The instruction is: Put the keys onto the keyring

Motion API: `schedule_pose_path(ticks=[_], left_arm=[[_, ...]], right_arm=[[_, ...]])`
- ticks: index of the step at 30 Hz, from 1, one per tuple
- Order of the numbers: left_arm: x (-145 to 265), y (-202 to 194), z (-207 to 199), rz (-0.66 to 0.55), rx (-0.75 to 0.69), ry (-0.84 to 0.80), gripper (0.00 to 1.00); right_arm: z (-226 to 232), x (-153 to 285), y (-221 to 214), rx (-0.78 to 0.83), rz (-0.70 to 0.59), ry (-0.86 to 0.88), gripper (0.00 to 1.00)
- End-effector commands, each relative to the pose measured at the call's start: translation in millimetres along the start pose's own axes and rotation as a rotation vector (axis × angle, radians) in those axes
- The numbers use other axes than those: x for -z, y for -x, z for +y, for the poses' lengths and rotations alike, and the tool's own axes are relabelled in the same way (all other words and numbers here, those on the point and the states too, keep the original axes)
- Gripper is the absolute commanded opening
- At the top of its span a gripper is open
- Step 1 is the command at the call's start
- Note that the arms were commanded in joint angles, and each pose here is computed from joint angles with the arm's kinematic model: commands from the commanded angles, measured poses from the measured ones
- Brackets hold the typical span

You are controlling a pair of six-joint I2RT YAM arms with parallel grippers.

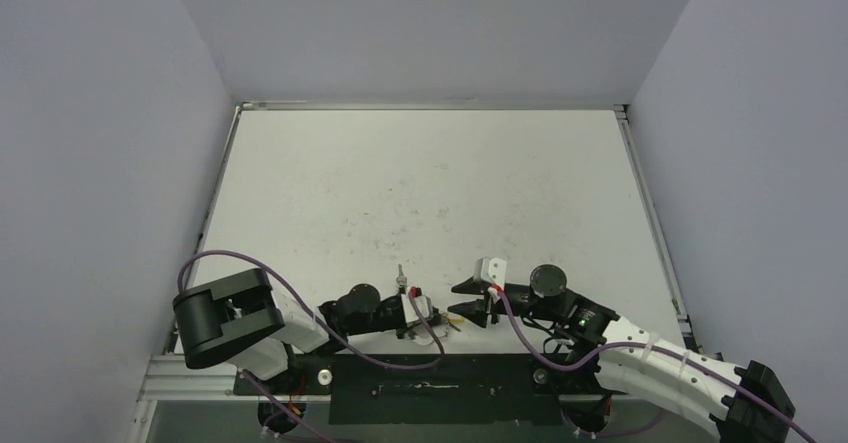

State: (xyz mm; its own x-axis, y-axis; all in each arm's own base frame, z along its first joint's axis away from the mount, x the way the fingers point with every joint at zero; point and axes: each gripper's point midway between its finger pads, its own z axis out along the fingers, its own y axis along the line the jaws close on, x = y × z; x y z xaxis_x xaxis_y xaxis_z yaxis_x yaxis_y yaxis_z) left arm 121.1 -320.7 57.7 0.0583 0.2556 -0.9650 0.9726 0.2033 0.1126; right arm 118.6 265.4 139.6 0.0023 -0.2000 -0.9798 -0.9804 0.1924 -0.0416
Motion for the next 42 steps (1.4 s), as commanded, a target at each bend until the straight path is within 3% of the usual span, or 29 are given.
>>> schedule_pose_path(ticks=[1,20,36,42], left_arm=[[-13.3,32.7,2.6,-0.133,0.022,0.002,0.00],[13.9,37.6,-0.5,-0.115,0.017,0.017,0.00],[11.7,34.2,10.2,-0.105,0.054,0.084,0.00],[13.1,35.0,6.1,-0.114,0.032,0.059,0.00]], right_arm=[[-5.8,2.3,-0.1,-0.001,-0.001,-0.033,0.38],[-6.8,-22.1,-19.4,0.071,0.037,0.050,0.35],[19.6,-32.2,-37.6,-0.074,0.036,0.134,0.14],[5.3,-18.9,-21.8,0.014,0.008,0.040,0.19]])
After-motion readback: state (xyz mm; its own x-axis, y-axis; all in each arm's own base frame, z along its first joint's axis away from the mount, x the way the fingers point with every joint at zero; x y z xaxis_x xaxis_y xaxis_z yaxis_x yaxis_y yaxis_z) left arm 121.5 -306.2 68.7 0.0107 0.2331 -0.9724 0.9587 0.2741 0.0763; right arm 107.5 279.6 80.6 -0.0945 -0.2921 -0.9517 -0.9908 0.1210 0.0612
